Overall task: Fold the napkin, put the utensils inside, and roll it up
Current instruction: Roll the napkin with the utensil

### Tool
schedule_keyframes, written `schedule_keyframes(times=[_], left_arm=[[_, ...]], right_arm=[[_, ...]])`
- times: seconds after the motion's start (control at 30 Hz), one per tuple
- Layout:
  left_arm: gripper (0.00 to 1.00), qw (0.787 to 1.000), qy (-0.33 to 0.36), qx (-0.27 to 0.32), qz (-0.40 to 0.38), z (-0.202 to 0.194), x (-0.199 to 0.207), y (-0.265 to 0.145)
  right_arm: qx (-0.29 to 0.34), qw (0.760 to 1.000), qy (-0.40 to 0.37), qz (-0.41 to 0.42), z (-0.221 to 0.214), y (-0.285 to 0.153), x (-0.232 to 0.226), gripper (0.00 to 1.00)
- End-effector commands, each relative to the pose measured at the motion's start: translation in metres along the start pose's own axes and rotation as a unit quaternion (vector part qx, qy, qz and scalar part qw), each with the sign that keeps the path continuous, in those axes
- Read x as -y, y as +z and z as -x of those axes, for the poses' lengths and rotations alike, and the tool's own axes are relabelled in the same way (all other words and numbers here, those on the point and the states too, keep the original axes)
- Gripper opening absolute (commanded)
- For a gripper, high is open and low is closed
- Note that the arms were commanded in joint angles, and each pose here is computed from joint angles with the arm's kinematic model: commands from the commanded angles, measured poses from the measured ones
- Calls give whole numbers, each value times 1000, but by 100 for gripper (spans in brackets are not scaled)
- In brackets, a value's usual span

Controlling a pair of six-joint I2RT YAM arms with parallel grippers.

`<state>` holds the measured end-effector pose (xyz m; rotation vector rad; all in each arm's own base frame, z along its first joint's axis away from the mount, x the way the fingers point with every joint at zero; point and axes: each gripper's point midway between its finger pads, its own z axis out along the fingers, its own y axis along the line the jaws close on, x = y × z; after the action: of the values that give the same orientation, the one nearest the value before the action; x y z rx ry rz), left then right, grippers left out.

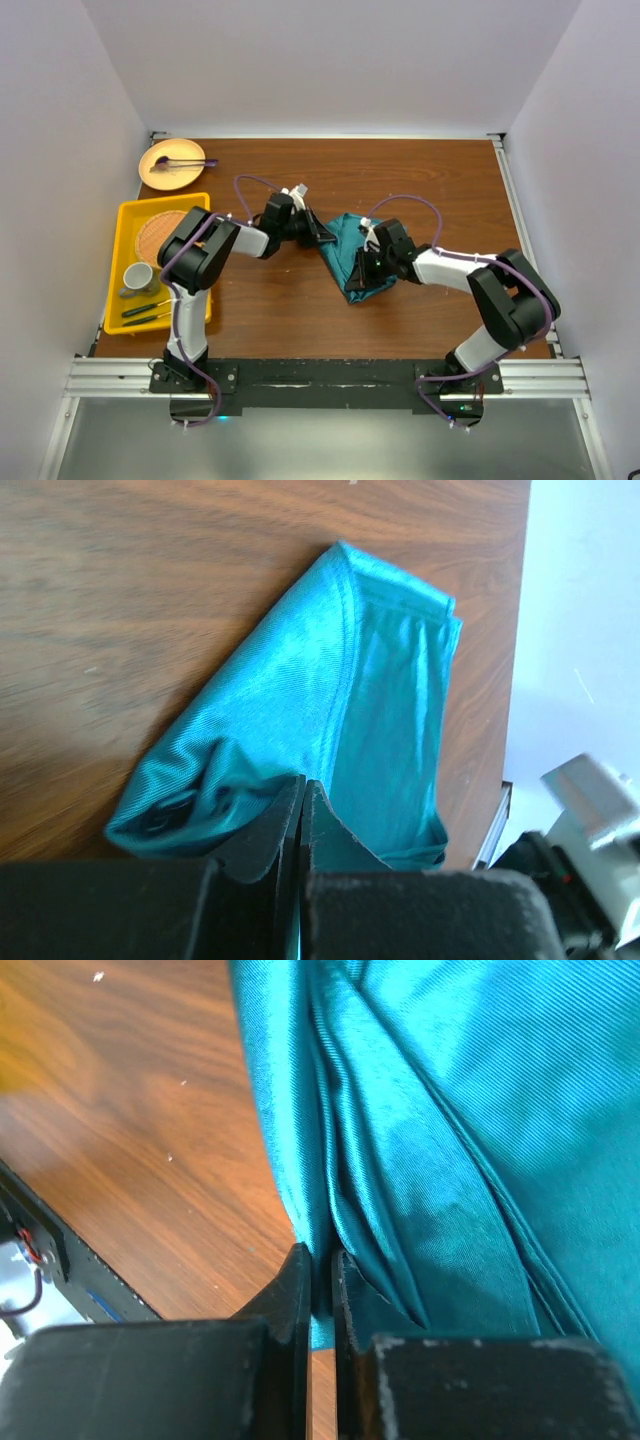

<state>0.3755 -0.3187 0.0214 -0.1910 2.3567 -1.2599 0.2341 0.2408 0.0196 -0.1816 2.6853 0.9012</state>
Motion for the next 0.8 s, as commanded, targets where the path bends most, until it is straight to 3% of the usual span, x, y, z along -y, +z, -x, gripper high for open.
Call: schedule_keyframes(times=[0.0, 0.07, 0.13, 0.17, 0.4, 0.57, 0.77], left_arm=[[2, 994, -16, -44, 96, -32, -55, -1], [2, 994, -17, -47, 102, -32, -56, -1], [2, 993, -17, -49, 103, -33, -57, -2], [2, 993, -19, -49, 104, -33, -57, -2], [2, 991, -28, -59, 114, -41, -66, -2], [1, 991, -34, -61, 115, -43, -67, -1], [1, 990, -40, -67, 120, -46, -69, -2]], right_arm=[[-10, 995, 29, -97, -24, 6, 49, 0], [-11, 995, 28, -96, -24, 5, 48, 0], [-11, 995, 6, -98, -20, 0, 43, 12], [-7, 994, -7, -105, -15, -4, 40, 23], [52, 980, -125, -144, 50, -47, -12, 56], [72, 963, -193, -175, 75, -38, -29, 66], [98, 948, -235, -192, 93, -15, -57, 69]])
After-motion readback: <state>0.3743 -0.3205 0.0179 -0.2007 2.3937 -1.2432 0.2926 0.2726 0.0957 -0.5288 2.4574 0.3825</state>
